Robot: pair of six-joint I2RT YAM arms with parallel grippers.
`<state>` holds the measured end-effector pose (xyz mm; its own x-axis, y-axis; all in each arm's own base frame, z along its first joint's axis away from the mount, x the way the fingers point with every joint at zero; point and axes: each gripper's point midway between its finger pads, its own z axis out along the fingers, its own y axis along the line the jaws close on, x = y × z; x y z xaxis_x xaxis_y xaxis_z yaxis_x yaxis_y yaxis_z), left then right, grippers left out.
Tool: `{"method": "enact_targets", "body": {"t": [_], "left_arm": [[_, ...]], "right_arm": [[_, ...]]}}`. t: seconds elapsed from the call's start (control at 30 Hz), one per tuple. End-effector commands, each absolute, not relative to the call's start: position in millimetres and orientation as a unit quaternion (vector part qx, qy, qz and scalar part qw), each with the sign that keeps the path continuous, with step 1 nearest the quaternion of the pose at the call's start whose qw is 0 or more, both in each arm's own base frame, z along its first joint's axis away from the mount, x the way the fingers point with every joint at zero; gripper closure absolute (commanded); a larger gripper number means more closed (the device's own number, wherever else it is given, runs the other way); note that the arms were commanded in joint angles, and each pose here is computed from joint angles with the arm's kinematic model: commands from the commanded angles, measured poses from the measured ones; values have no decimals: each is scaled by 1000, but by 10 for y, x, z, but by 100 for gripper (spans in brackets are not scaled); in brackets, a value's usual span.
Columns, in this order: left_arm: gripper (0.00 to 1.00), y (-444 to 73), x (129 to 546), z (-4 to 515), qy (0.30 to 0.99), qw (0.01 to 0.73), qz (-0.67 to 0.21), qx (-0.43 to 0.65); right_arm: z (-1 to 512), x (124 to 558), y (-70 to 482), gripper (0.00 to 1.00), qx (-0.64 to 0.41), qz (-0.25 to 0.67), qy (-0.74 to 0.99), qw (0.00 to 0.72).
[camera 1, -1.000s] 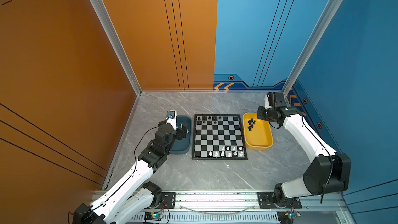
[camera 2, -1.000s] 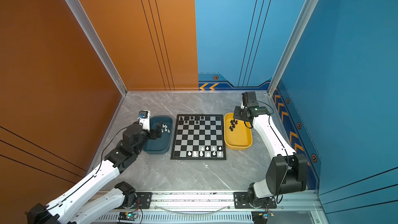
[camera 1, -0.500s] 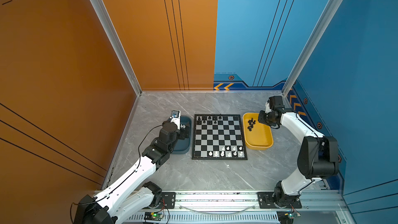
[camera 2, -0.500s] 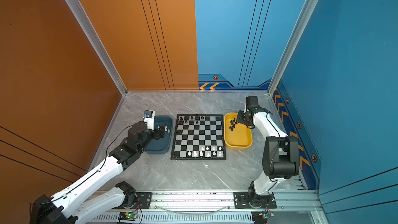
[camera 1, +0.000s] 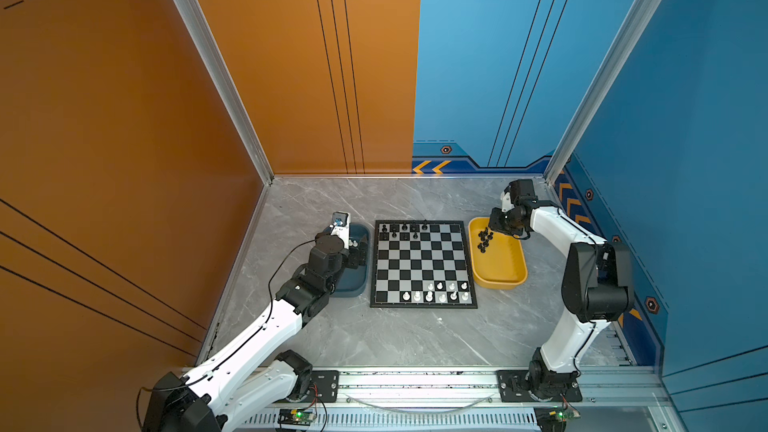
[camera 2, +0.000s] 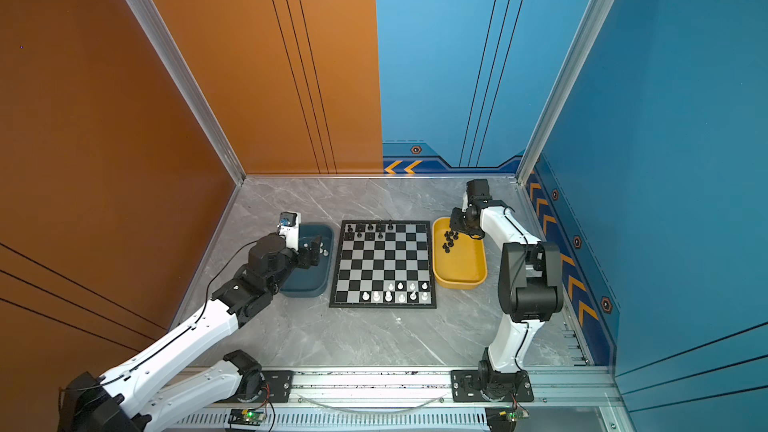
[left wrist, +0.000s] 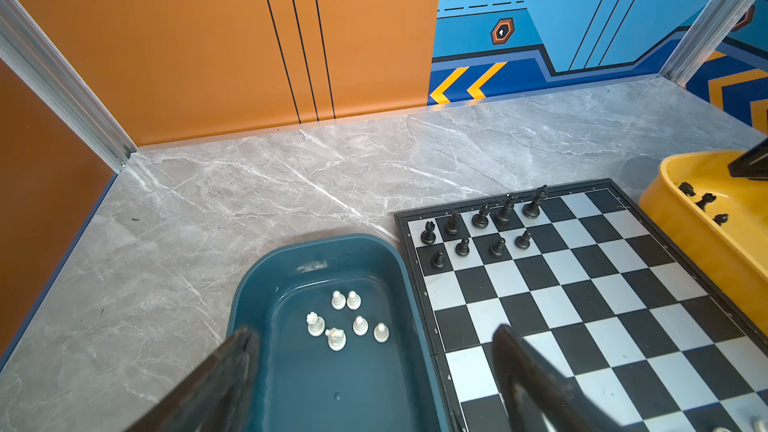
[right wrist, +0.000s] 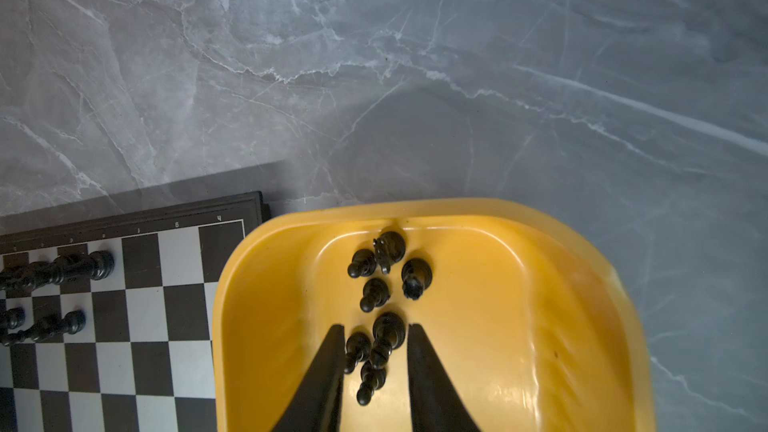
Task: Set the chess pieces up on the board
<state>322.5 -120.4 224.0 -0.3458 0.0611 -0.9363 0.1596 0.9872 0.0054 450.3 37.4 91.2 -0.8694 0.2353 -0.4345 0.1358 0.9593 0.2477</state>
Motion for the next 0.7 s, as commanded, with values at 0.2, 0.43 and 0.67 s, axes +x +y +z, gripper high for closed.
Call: {"method": "enact_targets", "body": {"t": [0.2, 0.43, 0.67], "left_arm": [[10, -1251, 3250, 2419, 807, 584, -51, 65], [10, -1252, 3247, 2416, 808, 584, -49, 67], [10, -1253, 3244, 2420, 807, 584, -49, 67]], "right_arm": [[787, 4642, 443, 72, 67, 98, 968, 222], [665, 4649, 434, 72, 63, 89, 972, 209], [584, 4651, 407, 72, 62, 81, 975, 198]]}}
